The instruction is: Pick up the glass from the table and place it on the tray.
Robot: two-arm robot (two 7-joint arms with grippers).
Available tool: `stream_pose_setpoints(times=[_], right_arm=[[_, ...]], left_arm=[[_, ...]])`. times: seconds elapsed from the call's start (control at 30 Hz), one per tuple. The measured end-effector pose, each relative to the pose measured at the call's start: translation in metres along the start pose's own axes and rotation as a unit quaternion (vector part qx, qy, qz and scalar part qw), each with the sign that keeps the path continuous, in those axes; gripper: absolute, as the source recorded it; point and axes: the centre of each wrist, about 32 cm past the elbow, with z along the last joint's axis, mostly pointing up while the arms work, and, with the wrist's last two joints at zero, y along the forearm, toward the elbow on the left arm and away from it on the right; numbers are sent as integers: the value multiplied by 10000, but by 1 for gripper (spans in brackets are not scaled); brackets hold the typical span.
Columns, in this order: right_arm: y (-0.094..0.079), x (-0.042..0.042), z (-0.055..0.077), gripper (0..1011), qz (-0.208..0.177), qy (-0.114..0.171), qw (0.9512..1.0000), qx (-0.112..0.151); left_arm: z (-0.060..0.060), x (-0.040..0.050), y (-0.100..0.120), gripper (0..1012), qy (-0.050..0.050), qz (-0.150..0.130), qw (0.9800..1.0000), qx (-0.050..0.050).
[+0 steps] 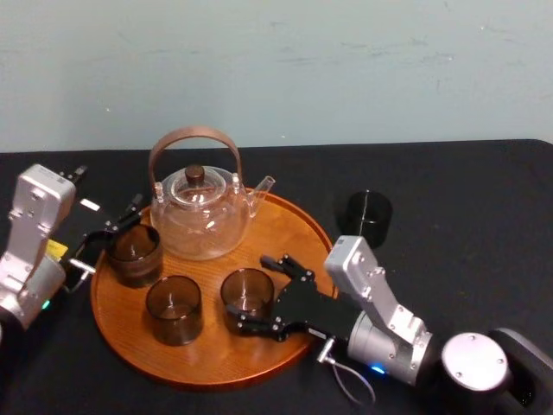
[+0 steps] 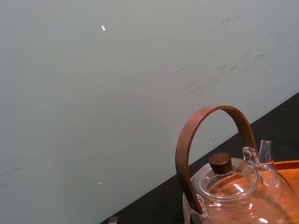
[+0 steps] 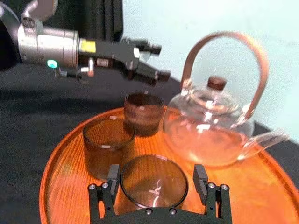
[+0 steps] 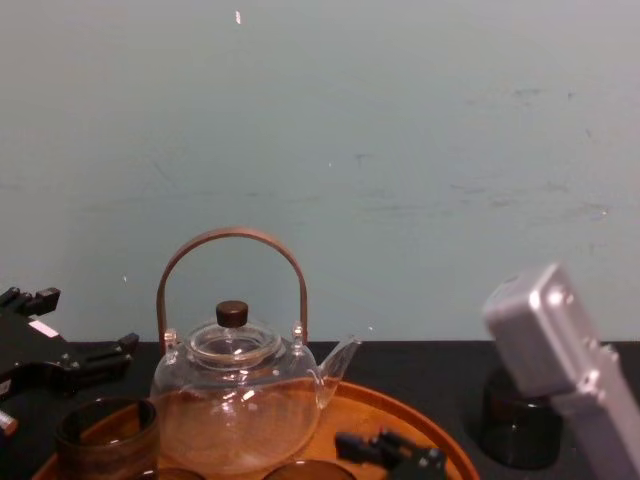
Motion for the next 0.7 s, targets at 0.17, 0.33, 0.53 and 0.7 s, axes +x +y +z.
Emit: stream_pose_setpoints(times=[0.17, 0.33, 0.53, 0.7], right_arm=[[-92, 11, 80, 1002, -69, -107, 9996, 237], [-185, 22, 152, 1002, -133, -163, 9989, 430], [-317, 49, 181, 1002, -314, -148, 9981, 510], [-466, 106, 166, 1002, -549, -102, 9972, 504]], left_arm=[[0, 0, 0, 1001, 0, 0, 10000, 0], [0, 0, 0, 1001, 0, 0, 10000, -1], [0, 0, 0, 1001, 0, 0, 10000, -1], [0, 0, 0, 1001, 0, 0, 10000, 0]])
